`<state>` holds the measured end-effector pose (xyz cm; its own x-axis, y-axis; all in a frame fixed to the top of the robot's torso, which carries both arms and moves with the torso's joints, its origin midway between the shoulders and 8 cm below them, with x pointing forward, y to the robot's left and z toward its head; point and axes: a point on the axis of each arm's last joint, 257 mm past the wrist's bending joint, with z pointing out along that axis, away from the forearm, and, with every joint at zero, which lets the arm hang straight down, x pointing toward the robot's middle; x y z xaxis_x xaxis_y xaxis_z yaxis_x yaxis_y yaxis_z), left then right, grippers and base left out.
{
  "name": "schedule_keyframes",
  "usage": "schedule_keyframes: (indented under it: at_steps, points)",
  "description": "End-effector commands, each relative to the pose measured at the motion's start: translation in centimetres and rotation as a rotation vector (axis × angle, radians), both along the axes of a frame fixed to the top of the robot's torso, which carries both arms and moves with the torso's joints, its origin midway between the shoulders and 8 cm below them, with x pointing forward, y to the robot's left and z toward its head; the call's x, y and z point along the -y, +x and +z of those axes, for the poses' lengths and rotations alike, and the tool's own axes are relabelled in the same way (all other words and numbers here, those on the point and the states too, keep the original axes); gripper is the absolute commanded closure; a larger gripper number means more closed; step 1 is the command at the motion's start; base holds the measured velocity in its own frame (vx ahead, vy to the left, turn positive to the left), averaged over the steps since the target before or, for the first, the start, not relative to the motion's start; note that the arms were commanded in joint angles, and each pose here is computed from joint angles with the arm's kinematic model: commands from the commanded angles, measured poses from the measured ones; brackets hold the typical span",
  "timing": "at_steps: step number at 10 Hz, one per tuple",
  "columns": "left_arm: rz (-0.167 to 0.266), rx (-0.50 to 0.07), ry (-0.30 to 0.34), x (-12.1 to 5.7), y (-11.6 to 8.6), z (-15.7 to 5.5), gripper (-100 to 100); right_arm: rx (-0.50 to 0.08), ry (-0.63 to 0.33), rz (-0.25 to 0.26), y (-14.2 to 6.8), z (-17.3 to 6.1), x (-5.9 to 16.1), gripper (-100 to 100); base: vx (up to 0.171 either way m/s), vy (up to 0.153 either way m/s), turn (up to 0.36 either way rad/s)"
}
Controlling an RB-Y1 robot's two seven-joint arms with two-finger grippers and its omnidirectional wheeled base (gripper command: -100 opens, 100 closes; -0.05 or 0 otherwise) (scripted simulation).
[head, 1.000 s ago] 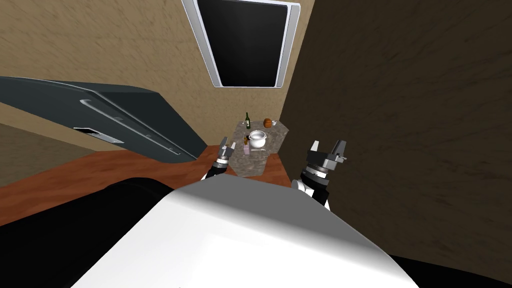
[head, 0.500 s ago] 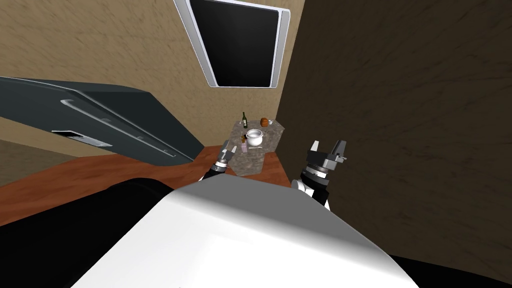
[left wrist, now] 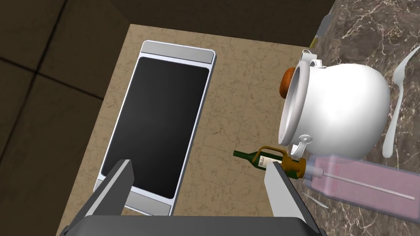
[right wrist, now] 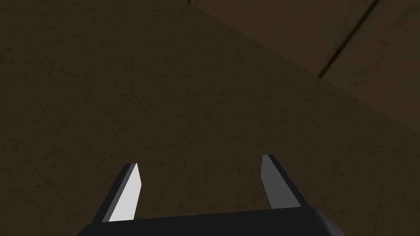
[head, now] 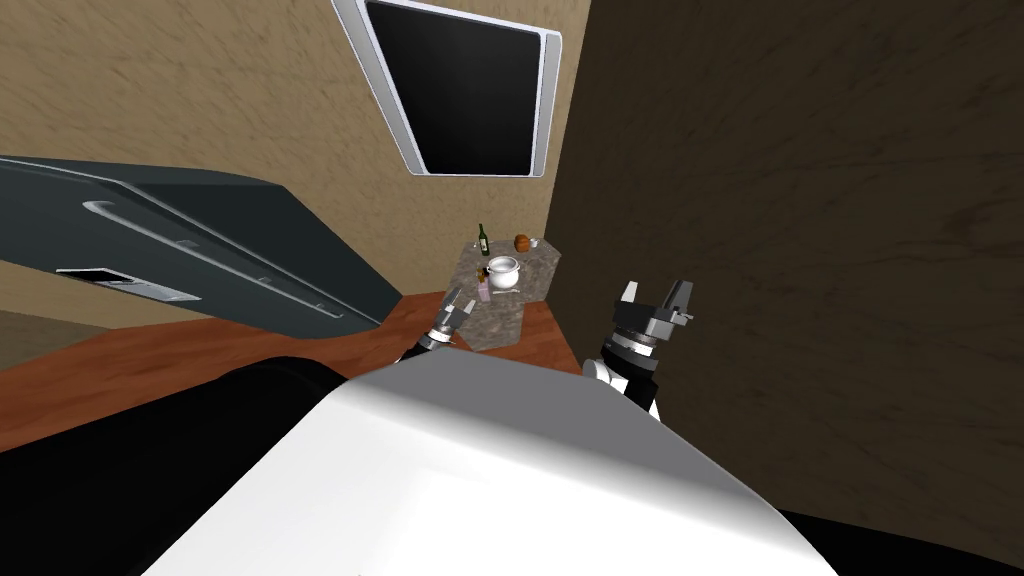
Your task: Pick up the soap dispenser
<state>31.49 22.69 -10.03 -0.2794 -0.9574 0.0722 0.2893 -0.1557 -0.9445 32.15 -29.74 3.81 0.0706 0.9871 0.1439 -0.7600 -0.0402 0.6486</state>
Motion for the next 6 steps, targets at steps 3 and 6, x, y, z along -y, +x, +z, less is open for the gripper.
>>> schedule_keyframes:
  at_steps: [3,6]
  points:
    - [-0.058,-0.105,-0.037,0.5,-1.7,-2.5,-100,0.000,0.000,0.000,0.0,0.0,0.0,0,-0.069,-0.044,-0.148]
    - [-0.099,-0.174,-0.044,0.7,-2.8,-4.1,-100,0.000,0.000,0.000,0.0,0.0,0.0,0,-0.053,-0.032,-0.096]
